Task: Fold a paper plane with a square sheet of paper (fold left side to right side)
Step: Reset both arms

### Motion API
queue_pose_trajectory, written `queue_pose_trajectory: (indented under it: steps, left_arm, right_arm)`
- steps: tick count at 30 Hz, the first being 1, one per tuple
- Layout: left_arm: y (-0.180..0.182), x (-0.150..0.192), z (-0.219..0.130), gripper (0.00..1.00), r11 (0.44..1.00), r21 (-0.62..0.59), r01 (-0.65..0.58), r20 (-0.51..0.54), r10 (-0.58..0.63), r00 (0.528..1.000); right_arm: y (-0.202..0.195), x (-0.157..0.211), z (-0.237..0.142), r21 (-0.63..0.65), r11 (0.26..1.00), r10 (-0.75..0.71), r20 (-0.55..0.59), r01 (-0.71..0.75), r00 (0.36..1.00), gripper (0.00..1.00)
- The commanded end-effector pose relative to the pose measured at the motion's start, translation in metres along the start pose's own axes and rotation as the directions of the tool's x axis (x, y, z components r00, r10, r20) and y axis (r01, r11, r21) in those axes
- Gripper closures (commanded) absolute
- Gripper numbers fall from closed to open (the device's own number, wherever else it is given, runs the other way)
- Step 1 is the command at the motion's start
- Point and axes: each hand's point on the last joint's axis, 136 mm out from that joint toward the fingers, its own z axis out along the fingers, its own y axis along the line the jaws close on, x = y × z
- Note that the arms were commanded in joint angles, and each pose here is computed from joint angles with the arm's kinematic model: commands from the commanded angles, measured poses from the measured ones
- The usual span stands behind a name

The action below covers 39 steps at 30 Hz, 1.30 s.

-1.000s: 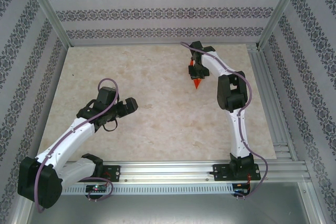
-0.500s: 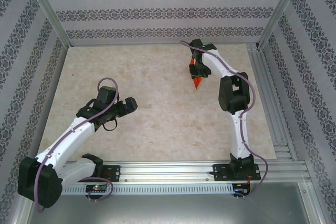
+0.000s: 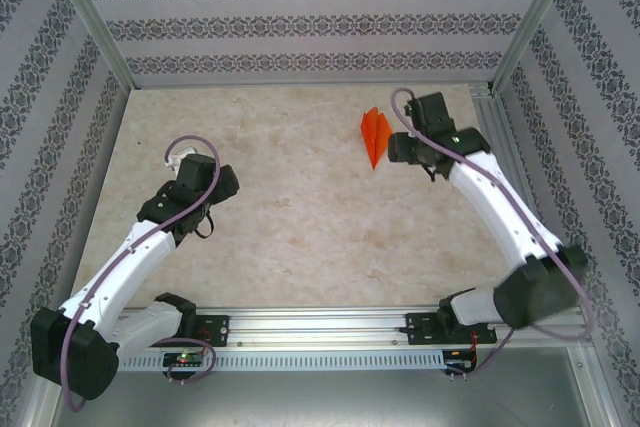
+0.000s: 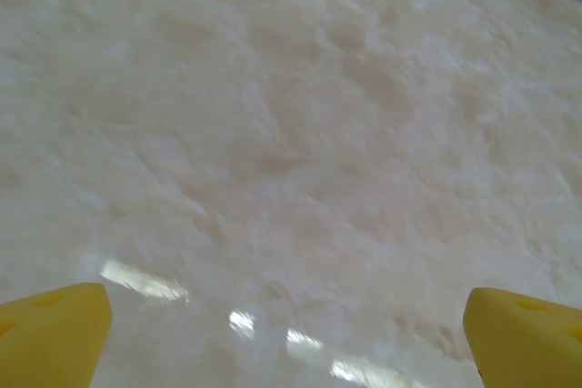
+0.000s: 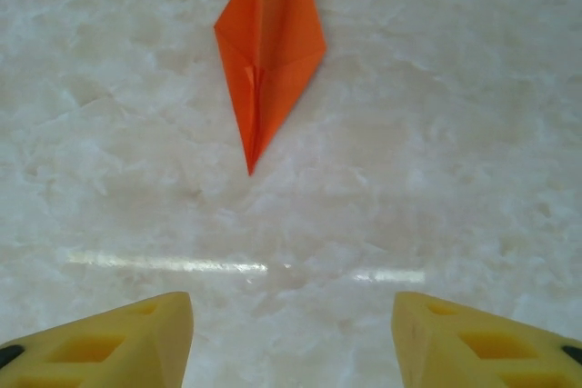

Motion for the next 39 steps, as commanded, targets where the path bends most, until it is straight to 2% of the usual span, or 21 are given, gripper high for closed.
queue_pose_trajectory:
  steps: [1,4,6,10,14,18,21,24,30,34,37,39]
  left_arm:
    - [0.024,-0.048,-0.009,0.0,0.989,-0.147,-0.008,0.235,0.043,0.971]
    - [0.032,-0.057,-0.007,0.0,0.976,-0.21,-0.048,0.316,0.114,0.942]
    - [0.034,-0.059,-0.002,0.0,0.967,-0.24,-0.09,0.354,0.173,0.919]
    - [0.033,-0.054,0.011,0.0,0.948,-0.261,-0.181,0.37,0.272,0.888]
    - [0.031,-0.042,0.028,0.0,0.928,-0.263,-0.263,0.344,0.345,0.873]
    - [0.028,-0.035,0.043,0.0,0.927,-0.223,-0.303,0.358,0.367,0.859]
    - [0.024,-0.031,0.051,0.0,0.925,-0.18,-0.336,0.381,0.38,0.843]
    - [0.025,-0.03,0.06,0.0,0.924,-0.16,-0.347,0.402,0.382,0.832]
    - [0.02,-0.031,0.074,0.0,0.946,-0.059,-0.318,0.474,0.307,0.825]
    - [0.011,-0.025,0.085,0.0,0.926,-0.034,-0.376,0.493,0.342,0.8]
    - [0.007,-0.018,0.094,0.0,0.915,-0.014,-0.404,0.506,0.355,0.786]
    - [0.004,-0.01,0.103,0.0,0.906,-0.001,-0.423,0.501,0.366,0.784]
  right_arm:
    - [-0.024,-0.001,-0.004,0.054,0.997,0.043,0.144,-0.052,0.989,0.34]
    - [-0.043,0.008,-0.011,0.081,0.992,0.071,0.243,-0.094,0.967,0.19]
    - [-0.056,0.013,-0.011,0.1,0.986,0.095,0.305,-0.131,0.948,0.02]
    - [-0.077,0.021,0.002,0.137,0.977,0.105,0.35,-0.162,0.931,0.02]
    - [-0.094,0.03,0.028,0.18,0.972,0.07,0.385,-0.149,0.92,0.02]
    - [-0.108,0.04,0.055,0.253,0.957,0.015,0.445,-0.142,0.895,0.02]
    - [-0.112,0.041,0.072,0.26,0.956,0.001,0.467,-0.138,0.884,0.02]
    - [-0.106,0.032,0.083,0.236,0.967,-0.029,0.493,-0.101,0.87,0.02]
    - [-0.094,0.015,0.091,0.193,0.981,-0.083,0.571,-0.035,0.817,0.02]
    - [-0.103,0.02,0.099,0.131,0.989,-0.024,0.589,-0.065,0.808,0.02]
    - [-0.104,0.022,0.1,0.105,0.991,-0.01,0.652,-0.077,0.758,0.02]
    - [-0.108,0.026,0.104,0.111,0.99,0.003,0.597,-0.087,0.802,0.02]
